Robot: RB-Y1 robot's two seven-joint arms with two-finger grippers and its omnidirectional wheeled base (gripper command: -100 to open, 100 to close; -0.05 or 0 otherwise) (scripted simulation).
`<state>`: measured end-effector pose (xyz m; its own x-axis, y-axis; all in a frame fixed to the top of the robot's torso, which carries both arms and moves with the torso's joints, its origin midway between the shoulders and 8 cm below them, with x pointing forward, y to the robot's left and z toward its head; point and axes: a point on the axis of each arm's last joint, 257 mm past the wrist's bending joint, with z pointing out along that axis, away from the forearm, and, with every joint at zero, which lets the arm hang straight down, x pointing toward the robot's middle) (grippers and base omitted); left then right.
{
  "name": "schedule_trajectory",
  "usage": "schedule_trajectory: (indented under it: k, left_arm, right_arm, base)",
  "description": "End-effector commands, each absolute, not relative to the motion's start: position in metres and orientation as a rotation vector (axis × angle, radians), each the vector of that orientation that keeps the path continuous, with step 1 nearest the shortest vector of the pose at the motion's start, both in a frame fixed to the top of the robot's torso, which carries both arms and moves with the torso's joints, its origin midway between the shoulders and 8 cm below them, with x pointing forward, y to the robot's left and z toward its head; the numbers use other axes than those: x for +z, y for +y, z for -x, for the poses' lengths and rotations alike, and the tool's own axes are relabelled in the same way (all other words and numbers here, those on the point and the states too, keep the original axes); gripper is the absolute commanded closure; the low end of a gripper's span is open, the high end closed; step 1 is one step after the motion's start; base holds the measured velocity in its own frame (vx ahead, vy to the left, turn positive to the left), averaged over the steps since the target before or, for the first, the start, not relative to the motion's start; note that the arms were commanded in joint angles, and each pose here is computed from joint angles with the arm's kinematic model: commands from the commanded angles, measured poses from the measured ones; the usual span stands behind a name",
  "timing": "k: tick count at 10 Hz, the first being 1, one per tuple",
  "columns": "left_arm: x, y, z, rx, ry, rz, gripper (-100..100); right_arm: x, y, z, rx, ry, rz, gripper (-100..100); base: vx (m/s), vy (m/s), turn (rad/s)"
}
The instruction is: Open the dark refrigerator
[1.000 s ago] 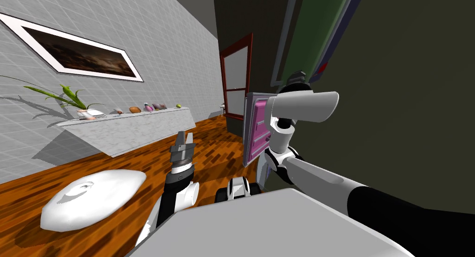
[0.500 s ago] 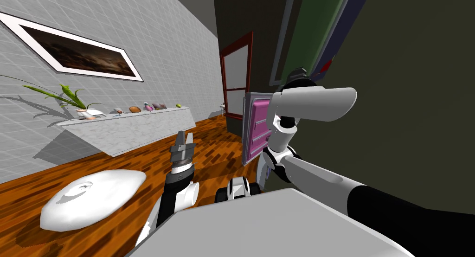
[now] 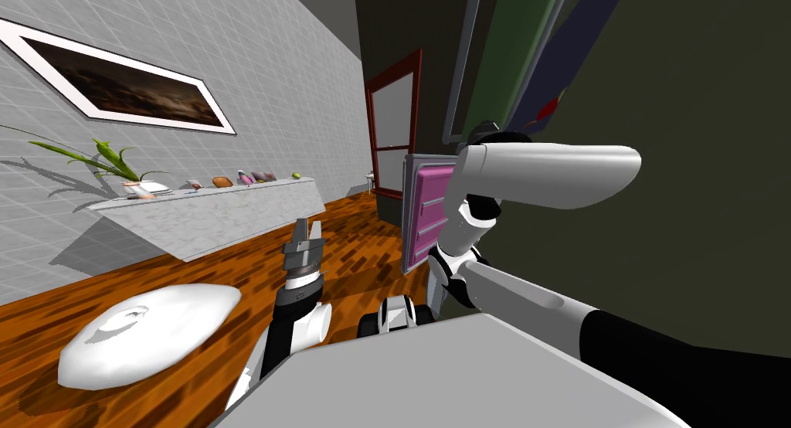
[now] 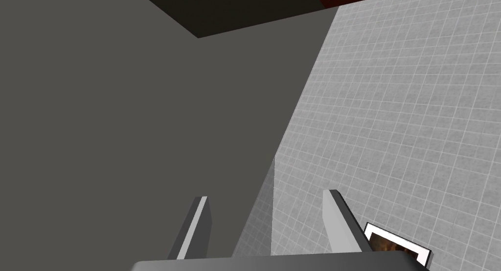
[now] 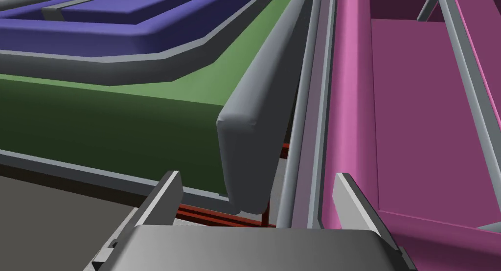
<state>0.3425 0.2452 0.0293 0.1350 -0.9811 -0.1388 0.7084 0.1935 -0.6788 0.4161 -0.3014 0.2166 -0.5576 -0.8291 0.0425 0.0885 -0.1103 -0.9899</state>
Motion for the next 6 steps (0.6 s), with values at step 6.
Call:
schedule_trajectory:
  k: [6]
  left_arm:
    - [0.029,0.245,-0.342,-1.306,0.643,0.52,0]
  right_arm:
    - [0.204,-0.279,-0.429,-1.634,1.527,0.918,-100]
  base:
    - [-0.002,0.011,0.01]
